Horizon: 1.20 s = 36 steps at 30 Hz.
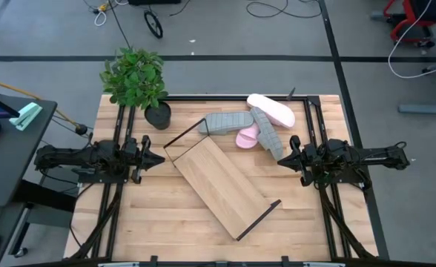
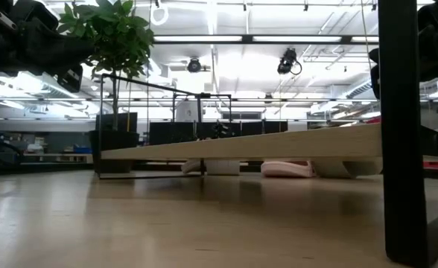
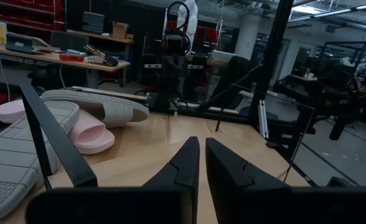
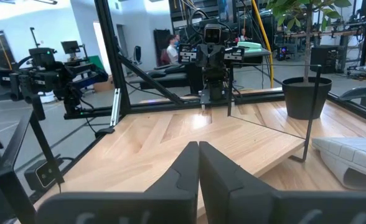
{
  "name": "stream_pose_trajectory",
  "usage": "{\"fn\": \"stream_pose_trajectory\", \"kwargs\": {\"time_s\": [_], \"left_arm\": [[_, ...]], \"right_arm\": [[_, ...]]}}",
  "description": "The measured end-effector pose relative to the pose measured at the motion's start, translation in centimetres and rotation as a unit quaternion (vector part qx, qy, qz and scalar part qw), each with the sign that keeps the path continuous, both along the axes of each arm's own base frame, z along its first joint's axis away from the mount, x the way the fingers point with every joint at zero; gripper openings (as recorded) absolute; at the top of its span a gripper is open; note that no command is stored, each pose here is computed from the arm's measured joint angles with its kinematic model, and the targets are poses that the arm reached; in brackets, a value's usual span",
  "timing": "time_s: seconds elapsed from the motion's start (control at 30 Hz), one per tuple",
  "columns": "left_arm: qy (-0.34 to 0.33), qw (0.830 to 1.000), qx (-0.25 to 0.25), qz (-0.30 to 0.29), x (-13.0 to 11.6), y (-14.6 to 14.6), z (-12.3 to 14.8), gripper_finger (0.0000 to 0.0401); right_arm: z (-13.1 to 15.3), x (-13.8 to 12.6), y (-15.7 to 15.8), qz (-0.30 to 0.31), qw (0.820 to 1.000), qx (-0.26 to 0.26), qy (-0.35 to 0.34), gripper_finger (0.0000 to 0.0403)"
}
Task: Pick and place slides into the shelf
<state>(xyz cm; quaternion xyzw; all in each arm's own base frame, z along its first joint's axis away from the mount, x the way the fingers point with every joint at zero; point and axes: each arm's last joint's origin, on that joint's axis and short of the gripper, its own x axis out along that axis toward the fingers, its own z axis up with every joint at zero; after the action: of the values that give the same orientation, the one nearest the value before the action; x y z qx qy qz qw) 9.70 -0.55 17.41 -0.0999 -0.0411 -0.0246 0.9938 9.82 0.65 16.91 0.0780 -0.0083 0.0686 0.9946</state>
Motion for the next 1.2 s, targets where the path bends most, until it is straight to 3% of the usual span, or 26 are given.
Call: {"fn": "stream_pose_trajectory", "kwargs": {"time_s": [1.1, 1.2], "left_arm": [[0.0, 1.0, 0.0, 0.0, 0.0, 0.0, -0.01, 0.003], [-0.001, 0.999, 0.033, 0.018, 0.0, 0.08, 0.0, 0.0025]], "right_arm": [[-0.01, 0.0, 0.0, 0.0, 1.0, 0.0, 0.0, 0.0017], [0.01, 0.0, 0.0, 0.0, 1.0, 0.0, 0.0, 0.0017]]}}
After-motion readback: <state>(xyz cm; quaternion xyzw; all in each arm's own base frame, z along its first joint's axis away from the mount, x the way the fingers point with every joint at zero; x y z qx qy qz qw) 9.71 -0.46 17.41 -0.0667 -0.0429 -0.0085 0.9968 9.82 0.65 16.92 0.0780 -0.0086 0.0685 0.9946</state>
